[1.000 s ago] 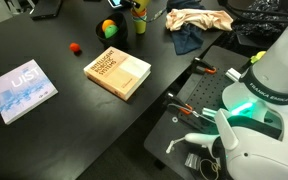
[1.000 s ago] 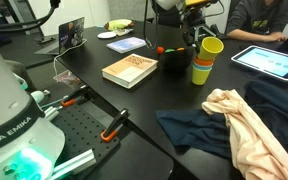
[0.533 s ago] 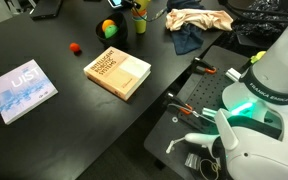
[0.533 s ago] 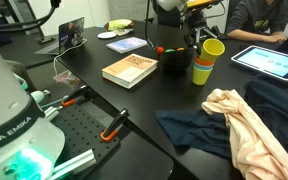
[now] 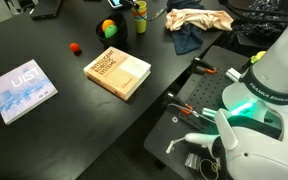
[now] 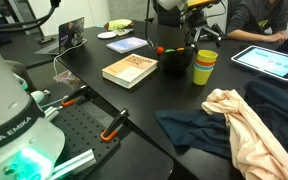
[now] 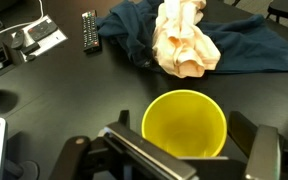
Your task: Stack the cups together
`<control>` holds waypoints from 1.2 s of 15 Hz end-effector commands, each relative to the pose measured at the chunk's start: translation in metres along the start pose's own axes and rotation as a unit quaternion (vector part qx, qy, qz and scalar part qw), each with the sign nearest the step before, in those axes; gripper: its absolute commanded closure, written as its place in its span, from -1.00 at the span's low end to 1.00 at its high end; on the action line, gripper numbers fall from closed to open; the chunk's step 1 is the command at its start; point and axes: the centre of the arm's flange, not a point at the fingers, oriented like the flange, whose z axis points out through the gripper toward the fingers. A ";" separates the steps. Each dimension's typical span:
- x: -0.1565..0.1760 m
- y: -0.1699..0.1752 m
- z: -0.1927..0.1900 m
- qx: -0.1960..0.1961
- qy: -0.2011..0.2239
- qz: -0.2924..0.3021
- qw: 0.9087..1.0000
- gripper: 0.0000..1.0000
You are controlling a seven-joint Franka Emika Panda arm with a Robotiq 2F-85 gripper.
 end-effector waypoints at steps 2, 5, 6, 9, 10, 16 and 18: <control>-0.021 0.007 -0.012 -0.006 0.006 -0.003 1.000 -0.99; -0.037 0.021 -0.026 0.012 0.013 0.014 1.000 -1.00; -0.044 0.027 -0.031 0.029 0.014 0.019 0.999 -1.00; -0.077 0.043 -0.044 0.111 0.041 0.031 0.993 -1.00; -0.086 0.047 -0.048 0.132 0.055 0.036 0.989 -1.00; -0.135 0.063 -0.062 0.250 0.162 0.064 0.952 -1.00; -0.143 0.065 -0.061 0.275 0.202 0.074 0.937 -1.00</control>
